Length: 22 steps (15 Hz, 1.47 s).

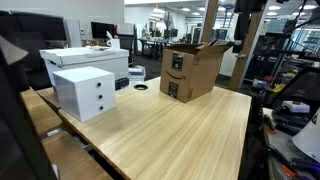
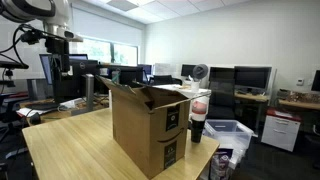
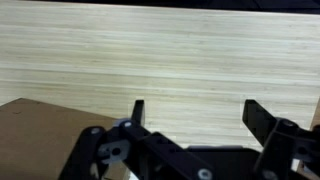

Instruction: Open the top white drawer on the chest of drawers

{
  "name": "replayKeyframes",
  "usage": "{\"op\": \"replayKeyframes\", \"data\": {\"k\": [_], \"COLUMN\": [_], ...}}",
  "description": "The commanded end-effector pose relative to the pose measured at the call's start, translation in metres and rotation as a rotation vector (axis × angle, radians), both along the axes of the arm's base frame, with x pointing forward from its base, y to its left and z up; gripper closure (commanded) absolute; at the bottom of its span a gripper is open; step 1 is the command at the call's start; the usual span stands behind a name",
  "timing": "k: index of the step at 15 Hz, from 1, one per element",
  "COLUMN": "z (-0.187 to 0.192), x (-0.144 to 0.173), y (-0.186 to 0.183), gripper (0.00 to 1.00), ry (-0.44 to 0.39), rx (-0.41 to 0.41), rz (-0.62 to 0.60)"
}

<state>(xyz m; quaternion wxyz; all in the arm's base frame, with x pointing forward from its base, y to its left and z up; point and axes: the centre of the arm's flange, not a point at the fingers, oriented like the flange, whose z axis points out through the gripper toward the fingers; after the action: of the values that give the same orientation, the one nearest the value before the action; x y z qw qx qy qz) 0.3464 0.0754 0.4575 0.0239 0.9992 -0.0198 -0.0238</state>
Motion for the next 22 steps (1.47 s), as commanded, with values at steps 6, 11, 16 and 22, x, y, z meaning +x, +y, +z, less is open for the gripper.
{"op": "replayKeyframes", "data": {"k": [6,11,16,22], "z": [0.0,-0.002,-0.007,-0.021], "x": [0.0,0.003,0.013,0.036], "y": [0.0,0.005,0.027,0.071], "gripper": [0.0,0.0,0.0,0.0], "ry": [0.0,0.003,-0.038,-0.097], "rx": [0.0,-0.006,-0.011,-0.012], "rz": [0.0,-0.003,0.024,0.102]}}
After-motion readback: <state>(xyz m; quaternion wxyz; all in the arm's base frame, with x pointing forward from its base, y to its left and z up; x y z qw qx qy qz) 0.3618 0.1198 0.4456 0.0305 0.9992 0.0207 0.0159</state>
